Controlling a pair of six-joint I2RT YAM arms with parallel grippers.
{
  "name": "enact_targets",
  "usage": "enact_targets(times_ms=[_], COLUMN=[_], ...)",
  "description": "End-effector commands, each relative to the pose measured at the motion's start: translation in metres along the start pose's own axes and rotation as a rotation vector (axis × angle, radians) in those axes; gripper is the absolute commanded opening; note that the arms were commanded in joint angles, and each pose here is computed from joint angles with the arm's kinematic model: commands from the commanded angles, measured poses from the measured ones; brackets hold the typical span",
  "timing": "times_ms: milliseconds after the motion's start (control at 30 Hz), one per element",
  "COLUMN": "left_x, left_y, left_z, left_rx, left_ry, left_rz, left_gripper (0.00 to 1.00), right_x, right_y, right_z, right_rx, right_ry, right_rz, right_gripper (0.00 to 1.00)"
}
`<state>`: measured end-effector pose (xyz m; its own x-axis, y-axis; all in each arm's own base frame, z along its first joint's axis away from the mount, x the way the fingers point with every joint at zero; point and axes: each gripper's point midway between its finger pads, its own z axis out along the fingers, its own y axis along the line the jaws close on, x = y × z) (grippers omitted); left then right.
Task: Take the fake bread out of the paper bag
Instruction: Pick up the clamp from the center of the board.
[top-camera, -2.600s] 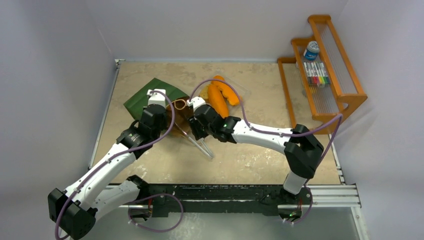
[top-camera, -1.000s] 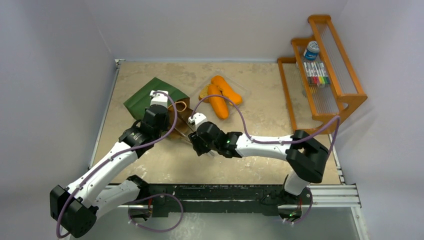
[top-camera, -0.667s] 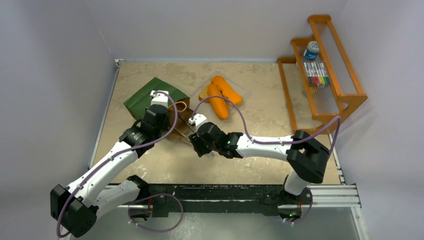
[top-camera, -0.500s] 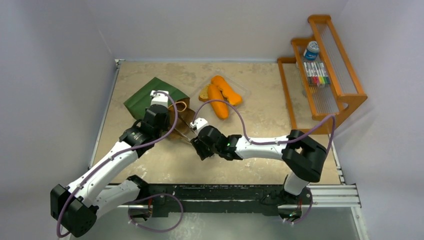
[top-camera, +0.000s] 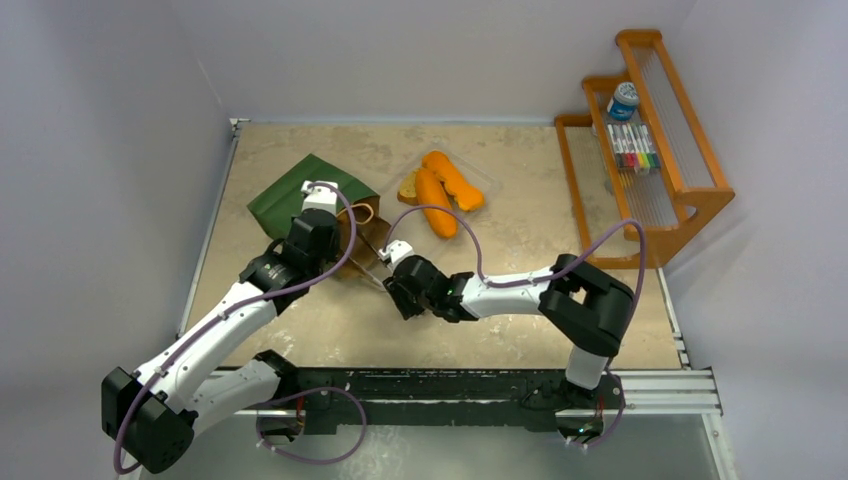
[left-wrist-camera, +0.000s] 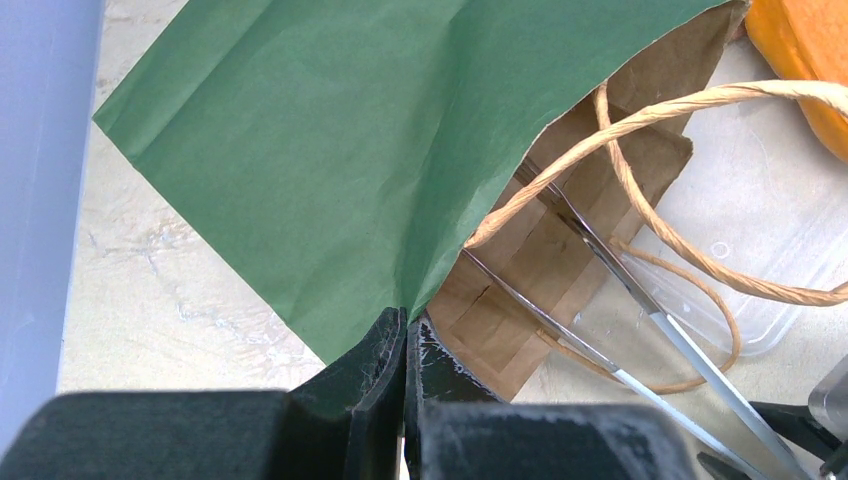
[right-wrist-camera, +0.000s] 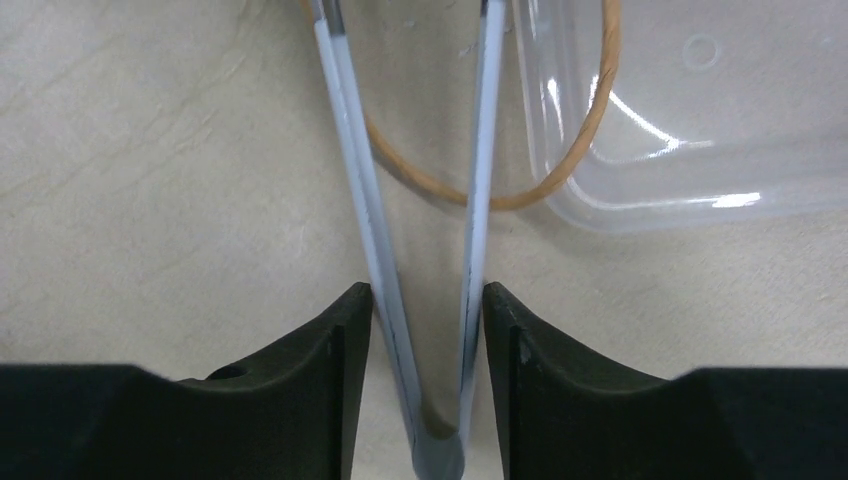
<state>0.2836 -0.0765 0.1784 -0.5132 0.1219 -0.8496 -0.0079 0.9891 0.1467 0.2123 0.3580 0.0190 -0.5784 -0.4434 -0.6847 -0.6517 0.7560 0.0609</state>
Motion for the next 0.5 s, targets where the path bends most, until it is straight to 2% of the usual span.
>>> enact_targets(times_ms=[0, 267, 467], left_x=[-0.012, -0.011, -0.011], left_y=[0.001, 0.001, 0.001], left_z=[0.0, 0.0, 0.001], left_rx=[-0.004, -0.004, -0.004], left_ry=[-0.034, -0.034, -0.034], left_rz=[-0.02, -0.018, -0.014], left_gripper=[0.0, 0.0, 0.0], right_x=[-0.014, -0.048, -0.064], right_y=[0.002, 0.005, 0.002], right_z=[0.01, -0.001, -0.011], right_rx=[-0.011, 0.003, 0.035], right_ry=[-0.042, -0.1, -0.088], right_rz=[0.021, 0.044, 0.073], right_gripper=[0.46, 0.4, 0.37])
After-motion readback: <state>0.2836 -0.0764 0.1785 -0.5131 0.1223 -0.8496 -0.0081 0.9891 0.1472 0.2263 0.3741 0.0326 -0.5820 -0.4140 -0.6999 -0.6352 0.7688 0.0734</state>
